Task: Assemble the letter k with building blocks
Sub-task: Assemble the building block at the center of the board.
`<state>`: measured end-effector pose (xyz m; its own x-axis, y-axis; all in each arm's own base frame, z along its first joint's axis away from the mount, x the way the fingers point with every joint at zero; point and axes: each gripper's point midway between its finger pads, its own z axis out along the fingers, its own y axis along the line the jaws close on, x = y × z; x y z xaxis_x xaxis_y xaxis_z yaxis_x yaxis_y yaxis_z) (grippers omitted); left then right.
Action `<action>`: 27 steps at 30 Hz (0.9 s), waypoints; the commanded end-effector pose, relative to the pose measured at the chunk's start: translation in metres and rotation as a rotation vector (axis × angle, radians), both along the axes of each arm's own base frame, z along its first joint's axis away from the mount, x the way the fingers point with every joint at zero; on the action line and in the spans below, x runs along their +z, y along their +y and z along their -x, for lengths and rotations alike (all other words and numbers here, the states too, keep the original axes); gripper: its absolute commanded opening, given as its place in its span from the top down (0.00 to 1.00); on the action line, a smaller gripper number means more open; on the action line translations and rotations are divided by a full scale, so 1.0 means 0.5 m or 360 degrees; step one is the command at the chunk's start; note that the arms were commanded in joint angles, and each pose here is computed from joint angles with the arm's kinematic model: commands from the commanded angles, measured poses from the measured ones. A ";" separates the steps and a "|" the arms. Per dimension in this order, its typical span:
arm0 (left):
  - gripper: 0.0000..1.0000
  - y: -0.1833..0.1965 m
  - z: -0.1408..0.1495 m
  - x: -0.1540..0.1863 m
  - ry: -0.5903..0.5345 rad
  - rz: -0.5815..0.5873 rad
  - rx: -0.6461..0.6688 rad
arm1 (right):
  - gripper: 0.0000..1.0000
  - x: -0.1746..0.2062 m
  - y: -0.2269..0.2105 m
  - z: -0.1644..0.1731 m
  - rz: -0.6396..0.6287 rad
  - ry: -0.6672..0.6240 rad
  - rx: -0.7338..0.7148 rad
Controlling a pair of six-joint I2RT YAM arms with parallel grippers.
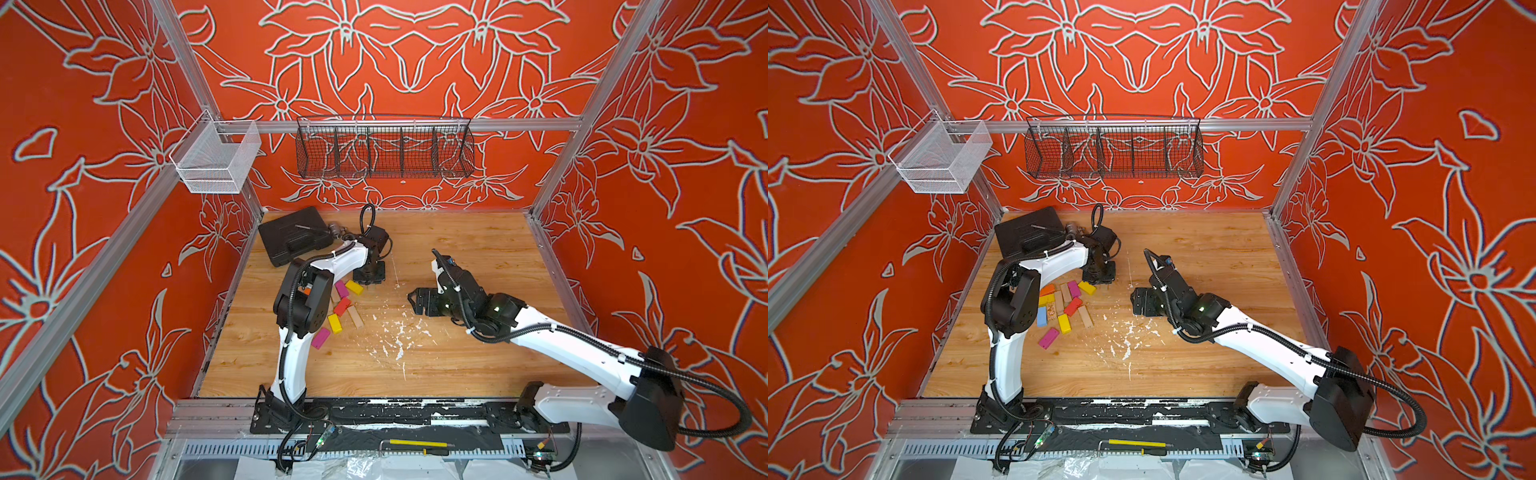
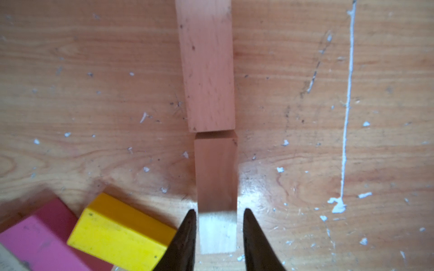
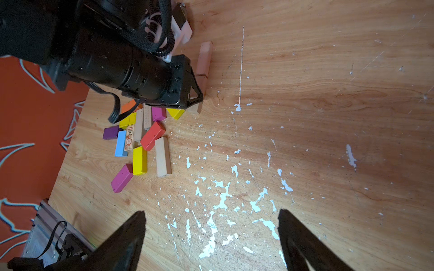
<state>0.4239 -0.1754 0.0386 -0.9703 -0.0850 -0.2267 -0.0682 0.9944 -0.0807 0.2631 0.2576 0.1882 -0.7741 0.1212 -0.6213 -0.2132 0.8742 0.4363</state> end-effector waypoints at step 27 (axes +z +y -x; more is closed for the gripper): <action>0.63 0.021 -0.032 -0.021 0.0031 -0.0150 0.0030 | 0.10 -0.007 -0.024 0.005 0.0027 -0.0001 -0.0076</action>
<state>0.4426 -0.1724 0.0367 -0.9661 -0.0820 -0.2450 -0.0783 0.9966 -0.0246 0.2624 0.2522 0.1839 -0.7727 0.1225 -0.6228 -0.1995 0.8847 0.4214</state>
